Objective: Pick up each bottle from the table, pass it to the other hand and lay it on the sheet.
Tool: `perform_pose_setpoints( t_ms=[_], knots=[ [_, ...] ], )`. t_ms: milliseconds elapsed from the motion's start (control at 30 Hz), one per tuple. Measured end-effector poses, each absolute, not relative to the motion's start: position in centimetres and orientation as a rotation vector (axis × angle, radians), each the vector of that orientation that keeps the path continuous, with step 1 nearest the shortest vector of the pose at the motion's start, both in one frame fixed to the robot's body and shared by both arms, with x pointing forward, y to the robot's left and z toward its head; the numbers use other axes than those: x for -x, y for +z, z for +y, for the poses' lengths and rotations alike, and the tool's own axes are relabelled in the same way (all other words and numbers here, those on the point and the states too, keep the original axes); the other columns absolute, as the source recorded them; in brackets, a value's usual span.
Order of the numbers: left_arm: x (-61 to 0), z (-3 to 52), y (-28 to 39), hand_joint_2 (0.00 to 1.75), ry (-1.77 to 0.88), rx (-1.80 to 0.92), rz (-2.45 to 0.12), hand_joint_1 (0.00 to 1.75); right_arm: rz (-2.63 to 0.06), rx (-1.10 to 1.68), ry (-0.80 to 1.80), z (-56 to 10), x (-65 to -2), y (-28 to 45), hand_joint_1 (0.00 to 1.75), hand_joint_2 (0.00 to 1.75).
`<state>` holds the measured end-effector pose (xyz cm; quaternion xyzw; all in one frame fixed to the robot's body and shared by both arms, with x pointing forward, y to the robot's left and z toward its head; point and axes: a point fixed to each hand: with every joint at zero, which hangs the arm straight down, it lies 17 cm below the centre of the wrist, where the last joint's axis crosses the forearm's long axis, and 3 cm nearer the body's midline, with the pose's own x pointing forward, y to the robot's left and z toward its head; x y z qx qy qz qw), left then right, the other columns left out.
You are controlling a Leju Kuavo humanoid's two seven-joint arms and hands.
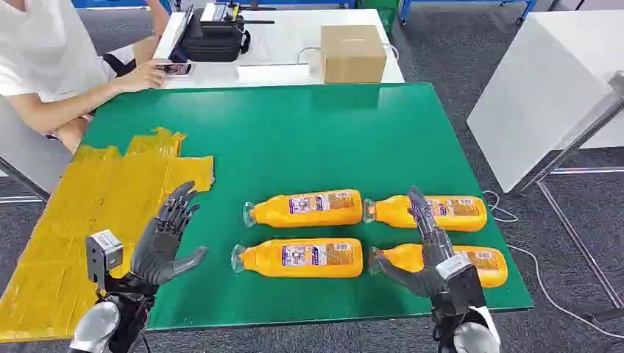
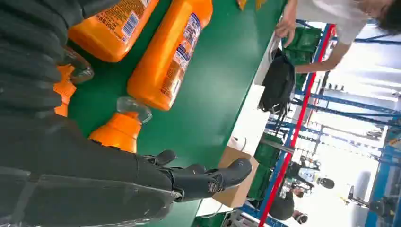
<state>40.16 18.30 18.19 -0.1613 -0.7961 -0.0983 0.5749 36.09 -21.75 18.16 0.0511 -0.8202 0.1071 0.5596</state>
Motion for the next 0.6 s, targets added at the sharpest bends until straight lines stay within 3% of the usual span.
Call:
perform_pose_setpoints(
  t_ms=[533,567,600],
  knots=[
    [-40.16,18.3,18.19,1.75,-0.23,0.378,-1.865,0.03,-1.934,-0.121,0.252,-21.76,-36.09,18.16,0.05,1.75],
    [-40.16,18.3,18.19,1.75,-0.23,0.378,-1.865,1.75,-1.934,-0.12,0.253,-21.75,-36.09,18.16,1.34,1.75],
    [-40.16,18.3,18.19,1.75,-0.23,0.378,-1.865,1.75,-1.934,-0.12,0.253,-21.75,-36.09,18.16,1.41,1.75]
  ],
)
